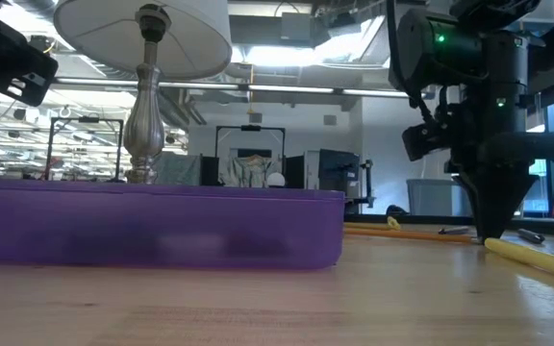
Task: Pick & place school supplies into a supply box
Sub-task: Put the orange pencil into the purple supply box
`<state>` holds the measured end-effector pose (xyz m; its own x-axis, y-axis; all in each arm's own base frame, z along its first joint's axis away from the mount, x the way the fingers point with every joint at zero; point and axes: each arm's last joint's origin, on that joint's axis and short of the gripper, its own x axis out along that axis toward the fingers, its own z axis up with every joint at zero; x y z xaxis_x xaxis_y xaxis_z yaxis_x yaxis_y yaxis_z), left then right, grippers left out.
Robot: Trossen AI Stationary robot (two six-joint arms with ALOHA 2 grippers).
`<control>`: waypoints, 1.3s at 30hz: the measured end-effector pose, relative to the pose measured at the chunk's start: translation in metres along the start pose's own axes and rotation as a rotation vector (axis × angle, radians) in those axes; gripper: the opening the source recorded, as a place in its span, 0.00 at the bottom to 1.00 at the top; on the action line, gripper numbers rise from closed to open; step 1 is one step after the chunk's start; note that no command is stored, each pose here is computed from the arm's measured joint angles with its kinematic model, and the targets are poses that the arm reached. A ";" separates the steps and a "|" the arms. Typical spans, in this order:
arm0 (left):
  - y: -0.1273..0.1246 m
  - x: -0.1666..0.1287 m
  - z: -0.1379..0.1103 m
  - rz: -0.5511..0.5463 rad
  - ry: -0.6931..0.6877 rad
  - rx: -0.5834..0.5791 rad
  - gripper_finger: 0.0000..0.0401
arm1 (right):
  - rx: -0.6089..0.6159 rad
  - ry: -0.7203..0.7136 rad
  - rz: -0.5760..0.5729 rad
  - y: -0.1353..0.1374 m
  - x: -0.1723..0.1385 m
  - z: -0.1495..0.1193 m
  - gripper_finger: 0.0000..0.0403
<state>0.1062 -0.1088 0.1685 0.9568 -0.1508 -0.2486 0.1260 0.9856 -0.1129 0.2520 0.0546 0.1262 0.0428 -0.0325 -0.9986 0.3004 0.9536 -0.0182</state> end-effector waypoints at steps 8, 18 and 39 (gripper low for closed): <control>0.000 0.000 0.000 0.000 0.000 0.000 0.23 | 0.044 0.037 -0.025 0.000 -0.004 0.000 0.05; -0.001 0.000 0.001 -0.012 -0.002 -0.050 0.24 | 0.016 0.043 0.000 0.004 -0.014 0.007 0.05; 0.000 0.000 0.001 -0.009 -0.003 0.011 0.23 | -0.025 0.106 0.005 0.013 -0.017 -0.005 0.05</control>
<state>0.1064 -0.1091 0.1691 0.9563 -0.1594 -0.2450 0.1375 0.9850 -0.1044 0.2505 0.0690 0.1427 -0.0571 0.0026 -0.9984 0.2767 0.9609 -0.0133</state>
